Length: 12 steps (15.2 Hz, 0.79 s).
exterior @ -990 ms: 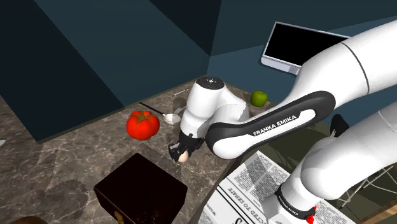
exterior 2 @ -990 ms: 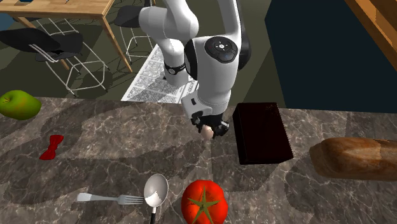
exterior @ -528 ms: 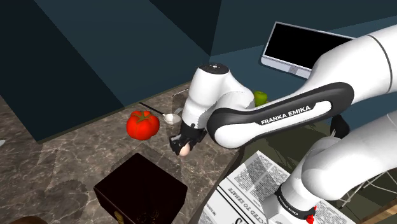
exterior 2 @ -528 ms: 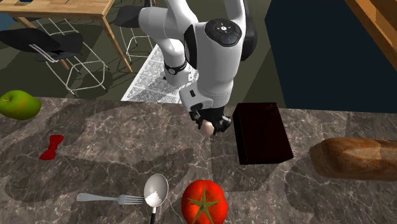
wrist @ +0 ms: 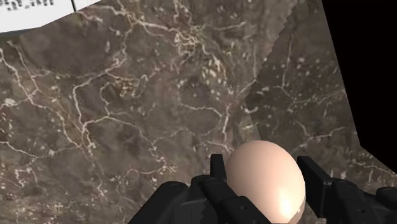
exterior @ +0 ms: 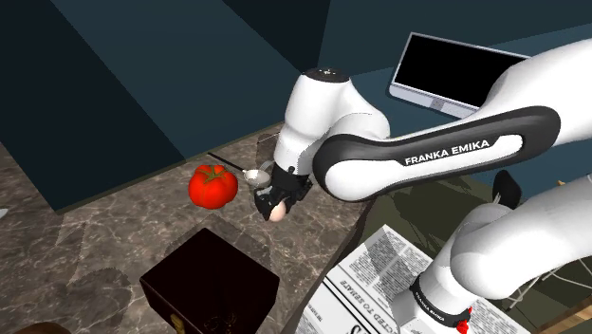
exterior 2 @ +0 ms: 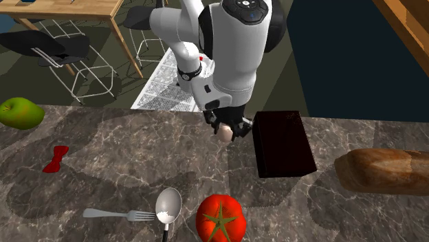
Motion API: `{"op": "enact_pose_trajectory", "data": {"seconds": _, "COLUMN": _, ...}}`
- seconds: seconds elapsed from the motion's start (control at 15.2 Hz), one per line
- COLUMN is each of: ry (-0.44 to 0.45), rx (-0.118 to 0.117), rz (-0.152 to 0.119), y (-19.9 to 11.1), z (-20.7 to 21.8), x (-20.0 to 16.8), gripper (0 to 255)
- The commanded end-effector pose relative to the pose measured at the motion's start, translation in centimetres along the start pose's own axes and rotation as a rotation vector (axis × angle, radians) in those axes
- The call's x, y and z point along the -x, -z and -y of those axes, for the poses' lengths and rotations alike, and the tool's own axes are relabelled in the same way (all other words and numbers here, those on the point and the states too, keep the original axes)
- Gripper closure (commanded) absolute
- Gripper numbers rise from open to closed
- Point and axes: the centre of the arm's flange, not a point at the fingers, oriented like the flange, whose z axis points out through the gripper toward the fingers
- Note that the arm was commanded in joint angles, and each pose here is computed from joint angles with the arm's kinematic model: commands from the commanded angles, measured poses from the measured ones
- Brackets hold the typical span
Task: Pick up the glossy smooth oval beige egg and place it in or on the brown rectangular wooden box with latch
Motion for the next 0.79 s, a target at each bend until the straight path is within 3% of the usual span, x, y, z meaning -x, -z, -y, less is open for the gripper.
{"op": "enact_pose_trajectory", "data": {"seconds": 0.0, "ry": 0.0, "rx": 0.0, "rz": 0.0, "y": 1.1, "z": 0.0, "x": -0.2, "gripper": 255}}
{"op": "enact_pose_trajectory", "data": {"seconds": 0.73, "ry": 0.0, "rx": 0.0, "rz": 0.0, "y": 6.8, "z": 0.2, "x": -1.1, "gripper": 255}}
